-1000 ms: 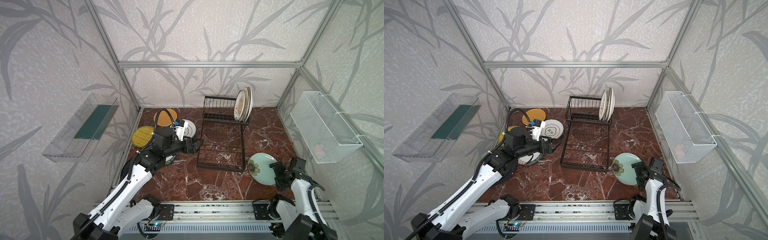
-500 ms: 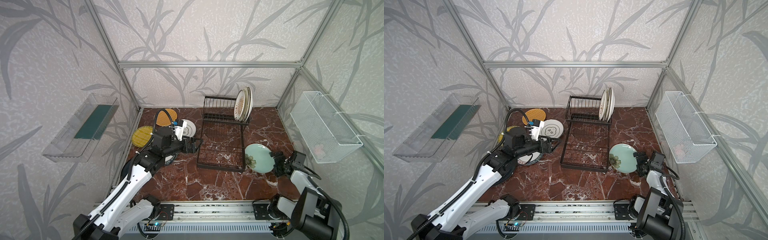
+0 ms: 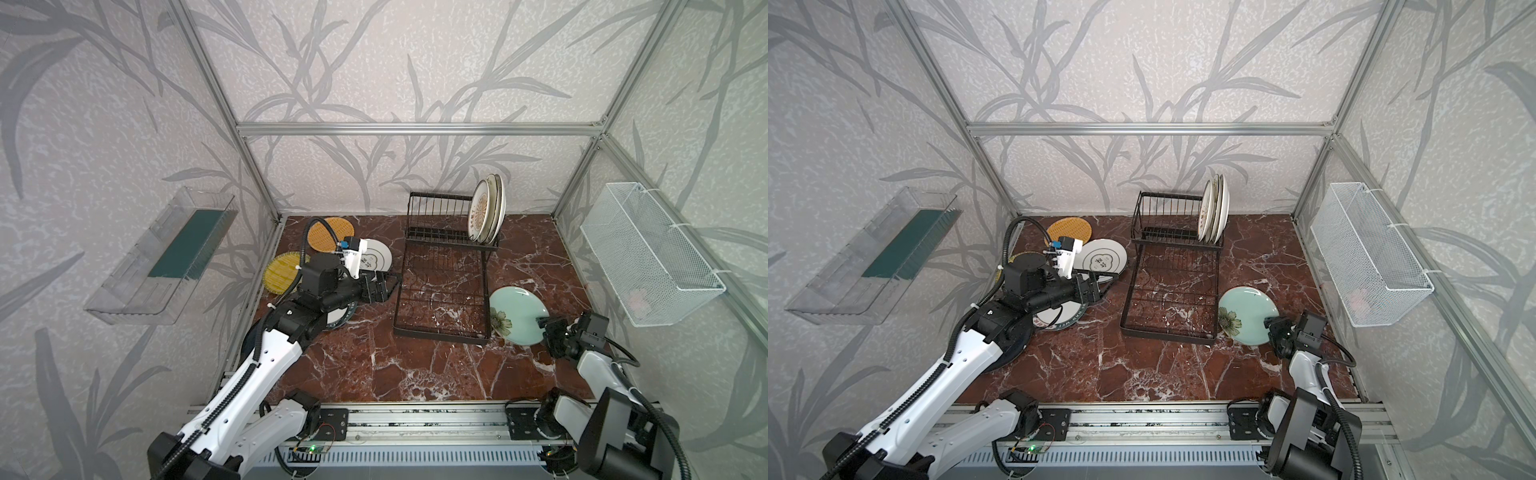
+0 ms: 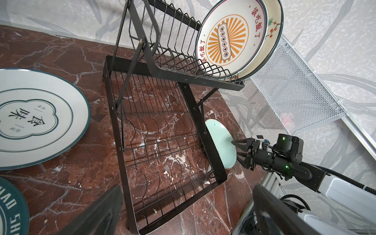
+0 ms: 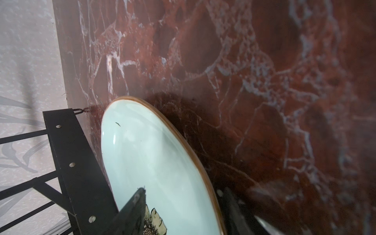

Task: Load plates into a dish rack
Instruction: Move the plate to the middle-right of the table, then pick up the plate from the middle-right of the table.

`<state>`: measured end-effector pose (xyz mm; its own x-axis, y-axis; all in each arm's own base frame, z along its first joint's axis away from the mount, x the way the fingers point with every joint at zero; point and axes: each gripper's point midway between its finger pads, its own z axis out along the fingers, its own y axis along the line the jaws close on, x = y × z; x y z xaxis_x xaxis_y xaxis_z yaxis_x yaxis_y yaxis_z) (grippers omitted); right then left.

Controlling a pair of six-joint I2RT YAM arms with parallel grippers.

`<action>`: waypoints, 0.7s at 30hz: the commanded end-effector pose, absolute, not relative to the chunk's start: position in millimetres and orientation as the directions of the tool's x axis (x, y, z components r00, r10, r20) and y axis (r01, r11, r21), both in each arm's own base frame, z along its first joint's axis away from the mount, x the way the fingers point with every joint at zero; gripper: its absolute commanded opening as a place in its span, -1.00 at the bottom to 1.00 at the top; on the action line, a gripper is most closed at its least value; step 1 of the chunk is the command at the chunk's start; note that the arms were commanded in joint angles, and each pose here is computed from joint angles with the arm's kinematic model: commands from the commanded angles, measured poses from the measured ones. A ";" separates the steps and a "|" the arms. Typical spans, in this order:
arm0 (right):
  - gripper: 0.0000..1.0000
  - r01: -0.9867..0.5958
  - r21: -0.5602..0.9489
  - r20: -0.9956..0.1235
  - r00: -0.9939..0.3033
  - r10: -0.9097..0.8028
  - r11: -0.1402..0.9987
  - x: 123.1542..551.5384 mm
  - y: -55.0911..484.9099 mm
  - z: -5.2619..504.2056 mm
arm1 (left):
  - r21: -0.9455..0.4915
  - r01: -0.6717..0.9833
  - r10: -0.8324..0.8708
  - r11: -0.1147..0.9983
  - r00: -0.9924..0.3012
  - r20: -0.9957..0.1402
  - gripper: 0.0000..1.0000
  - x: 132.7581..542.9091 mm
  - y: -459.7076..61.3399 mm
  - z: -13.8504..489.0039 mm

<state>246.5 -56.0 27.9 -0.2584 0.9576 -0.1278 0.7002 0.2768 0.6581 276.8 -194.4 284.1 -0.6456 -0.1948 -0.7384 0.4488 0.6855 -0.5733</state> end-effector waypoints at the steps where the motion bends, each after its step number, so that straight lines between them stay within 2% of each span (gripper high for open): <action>1: 0.10 0.824 0.515 0.001 -0.278 0.961 0.237 199.1 -35.2 -14.1 | -0.583 0.467 -0.212 0.664 -0.630 -0.747 0.98 275.0 -194.5 293.1; 14: -0.42 0.821 0.506 0.016 -0.314 0.949 0.263 200.0 -32.5 -23.8 | -0.592 0.485 -0.217 0.643 -0.627 -0.749 0.98 273.9 -197.2 295.6; 21: -0.54 0.827 0.499 -0.019 -0.288 0.958 0.258 201.2 -40.2 -21.4 | -0.592 0.485 -0.217 0.644 -0.626 -0.749 0.98 274.3 -197.2 295.2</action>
